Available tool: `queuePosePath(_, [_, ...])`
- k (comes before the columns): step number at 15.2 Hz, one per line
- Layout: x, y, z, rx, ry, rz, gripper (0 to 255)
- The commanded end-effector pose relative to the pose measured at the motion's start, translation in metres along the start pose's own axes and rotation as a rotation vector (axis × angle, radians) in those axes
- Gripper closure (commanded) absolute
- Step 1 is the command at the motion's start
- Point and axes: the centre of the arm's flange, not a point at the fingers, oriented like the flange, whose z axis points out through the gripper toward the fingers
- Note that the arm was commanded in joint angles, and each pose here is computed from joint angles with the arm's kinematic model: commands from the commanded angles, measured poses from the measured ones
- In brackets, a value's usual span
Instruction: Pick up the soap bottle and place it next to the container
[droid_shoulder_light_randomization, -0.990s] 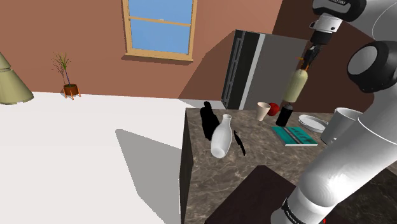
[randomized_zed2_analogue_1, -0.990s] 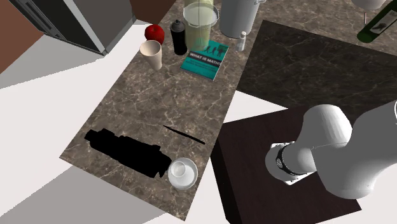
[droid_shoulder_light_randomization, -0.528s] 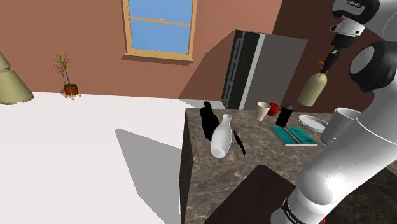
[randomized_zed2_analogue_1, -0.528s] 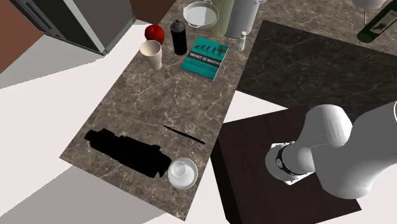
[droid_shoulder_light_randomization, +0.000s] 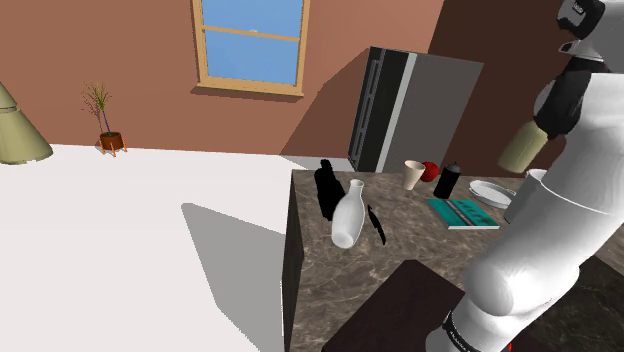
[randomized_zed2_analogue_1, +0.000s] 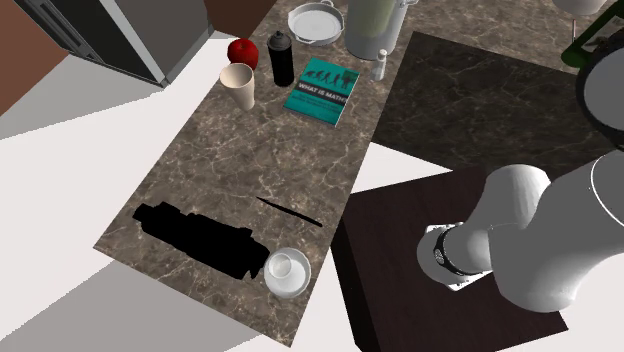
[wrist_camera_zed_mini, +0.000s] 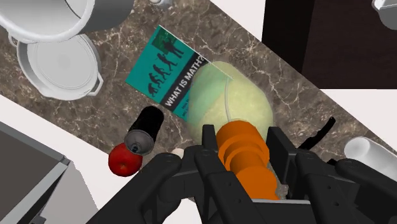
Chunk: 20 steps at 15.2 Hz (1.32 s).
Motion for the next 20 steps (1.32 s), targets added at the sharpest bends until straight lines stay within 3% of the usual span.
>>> queuePosePath(1, [-0.023, 0.012, -0.002, -0.001, 0.002, -0.007, 255])
queuePosePath(8, [-0.103, 0.058, -0.006, -0.001, 0.002, -0.007, 255])
queuePosePath(20, [-0.111, 0.058, 0.052, -0.001, 0.002, -0.007, 255])
